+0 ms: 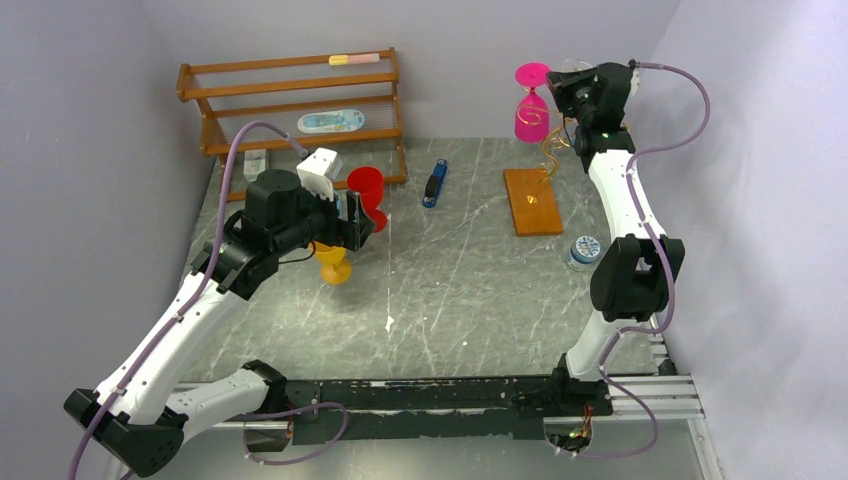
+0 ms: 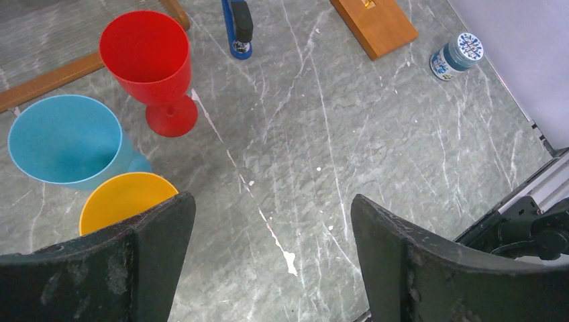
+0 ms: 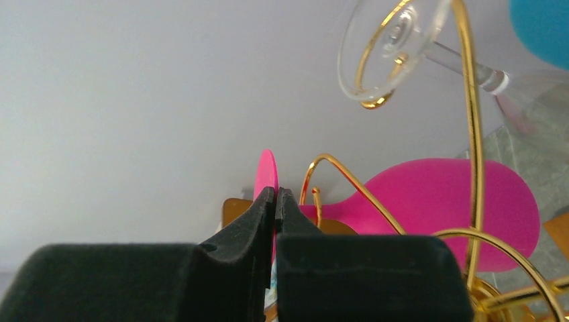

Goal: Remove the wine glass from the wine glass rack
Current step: Pick up the wine glass from the wine rack.

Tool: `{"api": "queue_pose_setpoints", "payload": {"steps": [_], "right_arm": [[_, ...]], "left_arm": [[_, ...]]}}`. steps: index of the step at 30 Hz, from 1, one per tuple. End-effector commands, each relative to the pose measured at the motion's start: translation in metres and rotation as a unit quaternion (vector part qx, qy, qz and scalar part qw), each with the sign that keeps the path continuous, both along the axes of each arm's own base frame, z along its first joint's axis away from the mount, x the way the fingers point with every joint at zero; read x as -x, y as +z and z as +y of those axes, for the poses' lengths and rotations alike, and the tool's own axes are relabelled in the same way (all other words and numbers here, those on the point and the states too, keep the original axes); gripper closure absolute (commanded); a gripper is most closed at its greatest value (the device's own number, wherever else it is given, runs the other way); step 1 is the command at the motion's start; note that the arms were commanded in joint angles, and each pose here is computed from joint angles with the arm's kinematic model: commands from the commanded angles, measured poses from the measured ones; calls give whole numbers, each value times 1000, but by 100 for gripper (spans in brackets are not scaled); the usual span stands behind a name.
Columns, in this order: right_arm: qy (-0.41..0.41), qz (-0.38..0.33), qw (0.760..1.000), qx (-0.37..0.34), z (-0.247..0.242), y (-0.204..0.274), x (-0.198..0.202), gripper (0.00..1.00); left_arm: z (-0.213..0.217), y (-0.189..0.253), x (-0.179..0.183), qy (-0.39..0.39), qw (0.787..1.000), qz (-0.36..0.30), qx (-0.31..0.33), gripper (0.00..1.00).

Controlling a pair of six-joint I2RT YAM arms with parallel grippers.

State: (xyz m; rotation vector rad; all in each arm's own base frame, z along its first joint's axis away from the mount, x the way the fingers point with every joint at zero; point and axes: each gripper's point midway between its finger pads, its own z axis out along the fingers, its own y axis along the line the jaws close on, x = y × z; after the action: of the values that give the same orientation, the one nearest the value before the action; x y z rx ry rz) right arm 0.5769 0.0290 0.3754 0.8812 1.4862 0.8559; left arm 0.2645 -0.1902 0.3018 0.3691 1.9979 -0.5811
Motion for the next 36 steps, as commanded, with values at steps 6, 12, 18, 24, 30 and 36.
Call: {"api": "queue_pose_setpoints", "payload": {"steps": [6, 12, 18, 24, 30, 36], "right_arm": [[-54, -39, 998, -4, -20, 27, 13, 100], [-66, -29, 997, 14, -12, 14, 4, 100], [-57, -28, 998, 9, 1, 8, -4, 100], [-50, -27, 998, 12, 5, 9, -11, 100], [-62, -32, 997, 20, 3, 16, -13, 100], [-85, -31, 995, 38, 2, 20, -12, 100]], "left_arm": [[-2, 0, 3, -6, 1000, 5, 10, 10], [-6, 0, 2, -14, 1000, 9, 12, 10], [-2, 1, 4, -7, 1000, 6, 9, 10], [-5, -1, 3, -11, 1000, 11, 12, 10], [-7, -1, 3, -15, 1000, 11, 16, 10], [-5, -3, 3, -12, 1000, 12, 13, 10]]}}
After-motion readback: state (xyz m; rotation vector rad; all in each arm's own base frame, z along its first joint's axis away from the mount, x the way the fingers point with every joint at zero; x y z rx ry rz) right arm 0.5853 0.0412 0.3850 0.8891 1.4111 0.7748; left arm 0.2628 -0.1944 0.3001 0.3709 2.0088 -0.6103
